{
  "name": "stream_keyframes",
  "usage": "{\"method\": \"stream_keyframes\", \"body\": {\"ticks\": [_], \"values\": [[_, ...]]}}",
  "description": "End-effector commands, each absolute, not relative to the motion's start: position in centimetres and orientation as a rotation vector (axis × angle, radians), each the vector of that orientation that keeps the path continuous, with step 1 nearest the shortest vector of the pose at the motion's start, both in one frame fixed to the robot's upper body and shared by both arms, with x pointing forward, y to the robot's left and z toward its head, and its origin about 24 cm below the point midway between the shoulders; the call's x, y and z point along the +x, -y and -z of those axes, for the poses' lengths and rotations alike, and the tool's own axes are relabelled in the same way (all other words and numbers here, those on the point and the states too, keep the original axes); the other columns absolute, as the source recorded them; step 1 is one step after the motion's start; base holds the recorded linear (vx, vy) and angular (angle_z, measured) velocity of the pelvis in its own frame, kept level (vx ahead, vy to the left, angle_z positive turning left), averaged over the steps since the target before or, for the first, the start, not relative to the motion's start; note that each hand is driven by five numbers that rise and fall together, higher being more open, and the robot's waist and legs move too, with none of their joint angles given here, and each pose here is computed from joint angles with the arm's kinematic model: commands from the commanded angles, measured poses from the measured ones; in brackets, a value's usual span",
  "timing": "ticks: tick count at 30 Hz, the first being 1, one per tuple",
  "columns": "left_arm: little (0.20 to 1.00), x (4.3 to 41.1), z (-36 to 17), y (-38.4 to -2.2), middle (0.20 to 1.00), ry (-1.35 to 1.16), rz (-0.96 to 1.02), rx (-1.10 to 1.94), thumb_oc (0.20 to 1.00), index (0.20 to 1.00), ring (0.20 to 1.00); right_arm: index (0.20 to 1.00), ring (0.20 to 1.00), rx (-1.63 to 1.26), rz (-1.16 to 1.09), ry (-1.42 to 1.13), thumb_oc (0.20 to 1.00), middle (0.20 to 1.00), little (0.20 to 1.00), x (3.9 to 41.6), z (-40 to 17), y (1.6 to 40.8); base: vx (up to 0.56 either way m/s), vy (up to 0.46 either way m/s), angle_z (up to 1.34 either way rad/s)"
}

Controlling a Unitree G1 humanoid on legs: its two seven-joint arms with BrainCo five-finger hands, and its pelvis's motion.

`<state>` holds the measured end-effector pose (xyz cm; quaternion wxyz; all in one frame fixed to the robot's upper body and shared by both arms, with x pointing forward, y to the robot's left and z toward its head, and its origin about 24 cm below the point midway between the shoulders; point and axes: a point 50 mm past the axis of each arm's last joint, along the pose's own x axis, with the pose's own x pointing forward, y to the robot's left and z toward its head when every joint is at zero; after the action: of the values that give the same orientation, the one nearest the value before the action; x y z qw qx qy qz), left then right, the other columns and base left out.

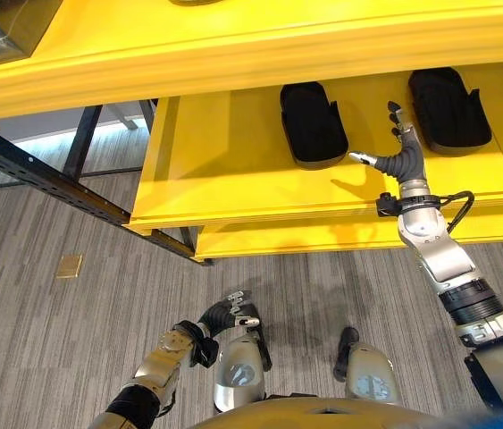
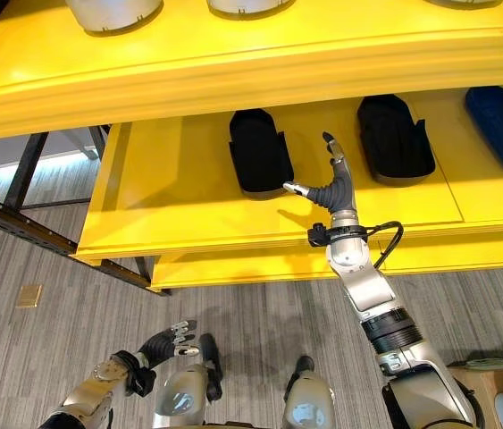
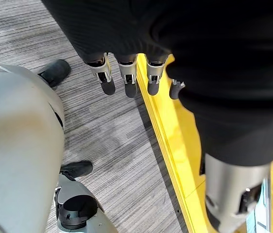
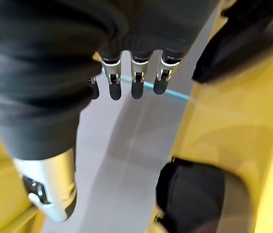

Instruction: Move parts from the plastic box to the shelf.

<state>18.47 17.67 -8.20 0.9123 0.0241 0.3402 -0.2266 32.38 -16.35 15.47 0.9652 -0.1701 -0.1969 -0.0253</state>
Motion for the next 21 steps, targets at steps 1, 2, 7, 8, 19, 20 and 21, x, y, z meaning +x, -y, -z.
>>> {"method": "stream_keyframes", "body": {"ticks": [1, 2, 7, 8, 19, 20, 21], "values": [[1.000, 18.8, 7.7, -17.8, 1.000, -0.644, 0.471, 0.071, 1.000, 1.000, 1.000, 1.000, 1.000, -0.222, -0.072, 0.561, 1.000, 1.000, 1.000, 31.2, -18.6, 15.2, -0.09, -0.097, 0.01], [1.000, 18.6, 7.9, -18.0, 1.000, -0.644, 0.450, 0.070, 1.000, 1.000, 1.000, 1.000, 1.000, -0.213, -0.118, 0.548, 1.000, 1.000, 1.000, 30.2, -17.6, 15.1, -0.07, -0.128, 0.02], [1.000, 17.6, 8.0, -19.3, 1.000, -0.623, 0.302, 0.020, 1.000, 1.000, 1.000, 1.000, 1.000, -0.197, -0.183, 0.421, 1.000, 1.000, 1.000, 26.0, -12.9, 16.1, -0.11, -0.239, -0.03], [1.000, 17.6, 7.9, -19.5, 1.000, -0.614, 0.281, -0.002, 1.000, 1.000, 1.000, 1.000, 1.000, -0.191, -0.188, 0.400, 1.000, 1.000, 1.000, 25.6, -12.5, 16.3, -0.17, -0.253, -0.07], [1.000, 18.1, 7.1, -19.3, 1.000, -0.572, 0.291, -0.034, 1.000, 1.000, 1.000, 1.000, 1.000, -0.324, -0.168, 0.413, 1.000, 1.000, 1.000, 23.4, -10.8, 18.0, -0.08, -0.110, -0.20], [1.000, 18.2, 7.0, -19.3, 1.000, -0.574, 0.296, -0.029, 1.000, 1.000, 1.000, 1.000, 1.000, -0.323, -0.163, 0.406, 1.000, 1.000, 1.000, 23.3, -10.6, 18.1, 0.00, 0.002, -0.22], [1.000, 18.3, 7.0, -19.4, 1.000, -0.575, 0.302, -0.023, 1.000, 1.000, 1.000, 1.000, 1.000, -0.307, -0.142, 0.383, 1.000, 1.000, 1.000, 23.2, -10.2, 18.3, -0.01, 0.019, -0.19]]}}
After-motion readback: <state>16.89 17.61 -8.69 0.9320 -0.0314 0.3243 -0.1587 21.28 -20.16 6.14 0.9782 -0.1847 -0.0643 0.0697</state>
